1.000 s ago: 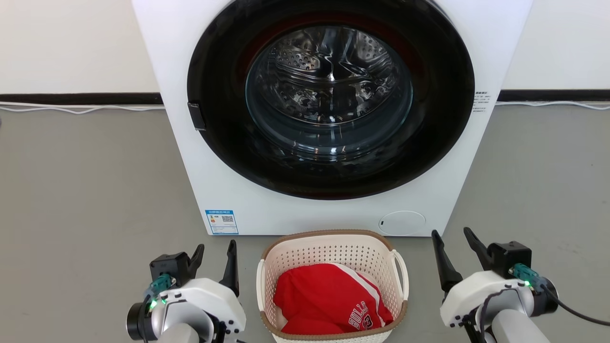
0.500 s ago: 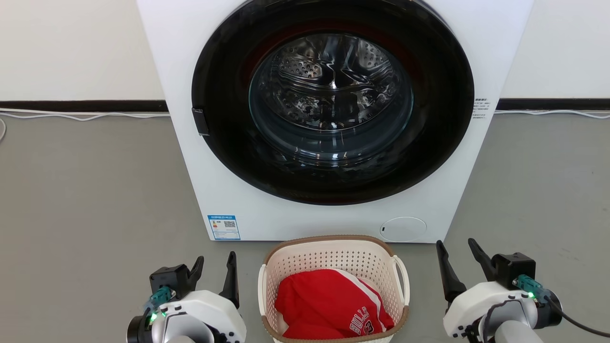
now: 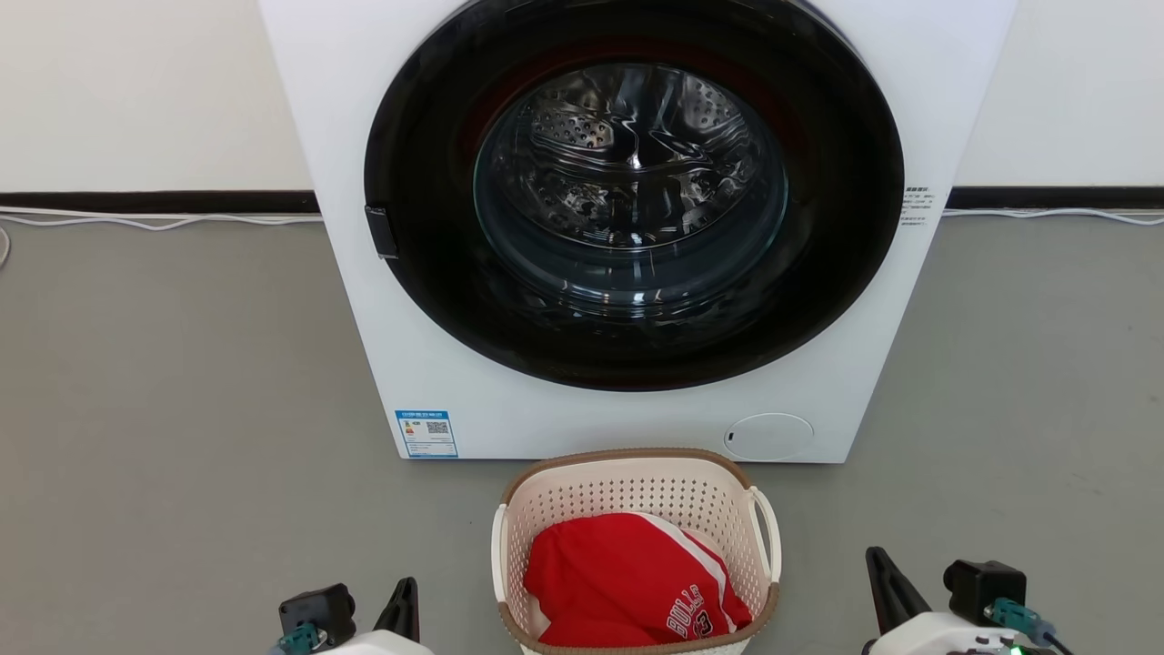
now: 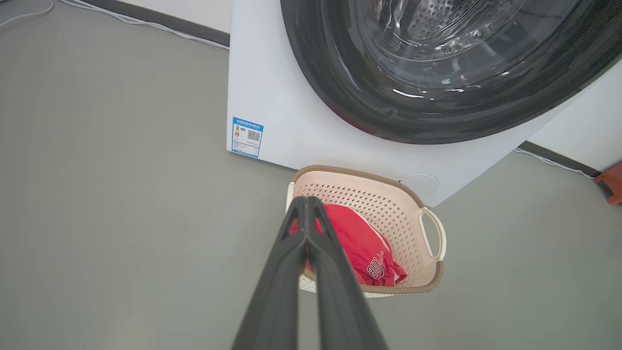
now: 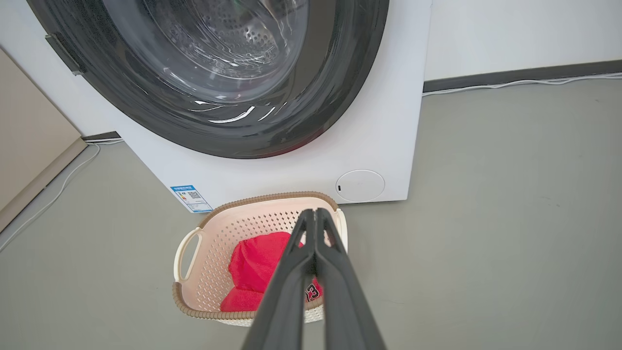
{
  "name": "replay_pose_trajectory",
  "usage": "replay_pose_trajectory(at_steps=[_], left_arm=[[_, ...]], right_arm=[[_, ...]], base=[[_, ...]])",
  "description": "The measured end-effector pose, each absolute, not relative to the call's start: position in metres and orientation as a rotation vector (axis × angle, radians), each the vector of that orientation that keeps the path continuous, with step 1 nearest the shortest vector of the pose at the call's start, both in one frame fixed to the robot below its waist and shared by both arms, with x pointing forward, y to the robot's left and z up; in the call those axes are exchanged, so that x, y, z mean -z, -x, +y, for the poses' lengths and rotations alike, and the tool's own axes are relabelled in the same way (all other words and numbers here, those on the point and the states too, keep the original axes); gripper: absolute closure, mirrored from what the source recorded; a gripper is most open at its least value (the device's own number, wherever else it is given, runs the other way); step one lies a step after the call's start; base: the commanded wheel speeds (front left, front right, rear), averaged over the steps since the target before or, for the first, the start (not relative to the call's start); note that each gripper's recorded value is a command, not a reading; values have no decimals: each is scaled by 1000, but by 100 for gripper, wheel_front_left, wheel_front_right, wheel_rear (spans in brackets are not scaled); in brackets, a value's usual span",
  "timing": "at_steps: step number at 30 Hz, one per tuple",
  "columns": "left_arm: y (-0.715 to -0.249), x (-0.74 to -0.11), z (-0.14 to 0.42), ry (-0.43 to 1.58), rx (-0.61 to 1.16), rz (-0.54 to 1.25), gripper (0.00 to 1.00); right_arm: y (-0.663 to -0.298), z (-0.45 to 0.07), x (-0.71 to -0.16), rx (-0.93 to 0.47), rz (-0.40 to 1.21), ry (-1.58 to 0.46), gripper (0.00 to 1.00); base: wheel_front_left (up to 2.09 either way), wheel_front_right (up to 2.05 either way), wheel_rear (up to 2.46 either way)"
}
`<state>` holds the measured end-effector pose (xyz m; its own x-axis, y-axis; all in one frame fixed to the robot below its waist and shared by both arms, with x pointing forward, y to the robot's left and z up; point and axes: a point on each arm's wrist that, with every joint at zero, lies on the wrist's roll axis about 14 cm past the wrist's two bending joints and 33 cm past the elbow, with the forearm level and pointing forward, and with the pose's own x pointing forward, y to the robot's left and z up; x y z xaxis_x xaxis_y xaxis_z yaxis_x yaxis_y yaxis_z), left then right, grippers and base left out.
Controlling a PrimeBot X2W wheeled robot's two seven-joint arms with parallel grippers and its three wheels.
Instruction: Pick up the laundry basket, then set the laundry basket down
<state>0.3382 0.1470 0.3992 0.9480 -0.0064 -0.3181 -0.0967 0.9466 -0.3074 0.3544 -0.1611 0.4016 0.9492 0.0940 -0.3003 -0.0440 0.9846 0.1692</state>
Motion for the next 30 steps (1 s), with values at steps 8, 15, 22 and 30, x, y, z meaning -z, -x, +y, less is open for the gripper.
replay_pose_trajectory(at_steps=[8,15,22,30], left_arm=[[-342,-402,150,413,-69,325,100],[-346,-405,152,487,-85,321,100],[-349,-409,155,564,-102,316,100],[-353,-413,156,650,-112,312,100]], right_arm=[[-359,-165,-407,-34,298,-255,100],[-363,-170,-413,-2,280,-333,100],[-366,-174,-418,26,265,-417,100],[-369,-177,-423,49,256,-510,100]], base=[[0,0,0],[0,0,0],[0,0,0],[0,0,0]])
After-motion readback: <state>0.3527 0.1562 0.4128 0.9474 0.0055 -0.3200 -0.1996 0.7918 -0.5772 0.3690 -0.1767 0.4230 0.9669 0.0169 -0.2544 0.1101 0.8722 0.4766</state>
